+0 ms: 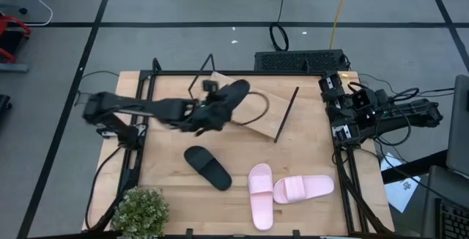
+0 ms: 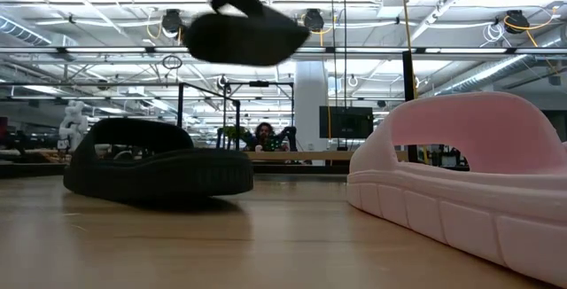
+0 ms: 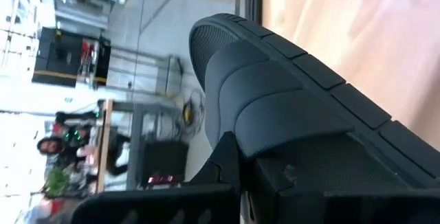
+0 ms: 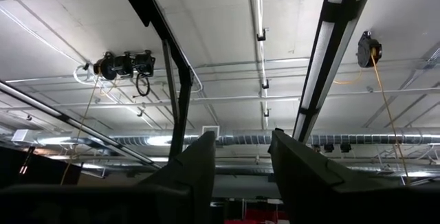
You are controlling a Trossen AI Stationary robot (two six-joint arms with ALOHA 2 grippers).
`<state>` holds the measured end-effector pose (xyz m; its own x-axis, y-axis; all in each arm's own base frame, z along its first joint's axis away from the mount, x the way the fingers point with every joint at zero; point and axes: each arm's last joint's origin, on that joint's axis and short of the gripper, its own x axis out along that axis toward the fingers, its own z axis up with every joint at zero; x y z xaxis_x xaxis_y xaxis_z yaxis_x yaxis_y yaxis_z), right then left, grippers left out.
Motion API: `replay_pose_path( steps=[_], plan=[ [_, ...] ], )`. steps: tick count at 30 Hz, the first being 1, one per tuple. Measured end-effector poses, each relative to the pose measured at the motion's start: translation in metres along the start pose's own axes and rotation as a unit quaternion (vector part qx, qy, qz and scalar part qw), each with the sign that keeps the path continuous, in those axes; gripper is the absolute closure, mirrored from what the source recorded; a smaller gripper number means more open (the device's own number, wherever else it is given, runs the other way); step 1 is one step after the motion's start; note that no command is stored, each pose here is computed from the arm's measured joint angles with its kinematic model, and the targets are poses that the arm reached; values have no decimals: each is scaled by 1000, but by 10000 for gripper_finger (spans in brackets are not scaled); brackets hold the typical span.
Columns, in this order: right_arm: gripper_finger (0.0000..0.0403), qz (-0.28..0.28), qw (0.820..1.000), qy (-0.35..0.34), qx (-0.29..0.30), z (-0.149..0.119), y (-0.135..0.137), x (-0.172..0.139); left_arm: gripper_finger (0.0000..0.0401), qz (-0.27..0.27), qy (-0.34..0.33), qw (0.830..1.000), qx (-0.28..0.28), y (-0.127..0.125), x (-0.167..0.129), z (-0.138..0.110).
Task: Pick and place slides into the shelf
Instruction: Put the top black slides on the shelf
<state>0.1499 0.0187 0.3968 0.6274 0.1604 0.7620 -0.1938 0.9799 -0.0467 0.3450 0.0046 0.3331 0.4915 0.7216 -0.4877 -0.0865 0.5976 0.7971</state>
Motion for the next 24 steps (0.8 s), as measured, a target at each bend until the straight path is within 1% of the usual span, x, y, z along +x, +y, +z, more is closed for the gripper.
replay_pose_path(
  steps=[2, 5, 8, 11, 16, 18, 21, 24],
  plan=[
    [273, -13, 1000, -1, -1, 0, -1, 0, 401, 1, 28, 1000, 8, 2, 22, 6],
    [273, -32, 999, -3, -4, 1, -2, 0, 401, 13, 65, 997, 35, 6, 49, 11],
    [273, -44, 999, -4, -13, 2, -3, -1, 401, 13, 87, 995, 46, 9, 69, 11],
    [273, -50, 999, -6, -17, 4, -3, -1, 401, 15, 98, 994, 40, 14, 78, 8],
    [273, -51, 998, -13, -38, 8, -2, -3, 401, 26, 128, 991, 12, 29, 94, -6],
    [273, -62, 997, -16, -44, 10, -3, -3, 401, 34, 140, 990, 5, 35, 99, -11],
    [273, -77, 995, -18, -54, 12, -4, -4, 401, 53, 161, 986, 6, 41, 105, -17],
    [273, -78, 995, -18, -61, 12, -4, -4, 401, 51, 172, 984, 16, 41, 110, -20]
  ],
)
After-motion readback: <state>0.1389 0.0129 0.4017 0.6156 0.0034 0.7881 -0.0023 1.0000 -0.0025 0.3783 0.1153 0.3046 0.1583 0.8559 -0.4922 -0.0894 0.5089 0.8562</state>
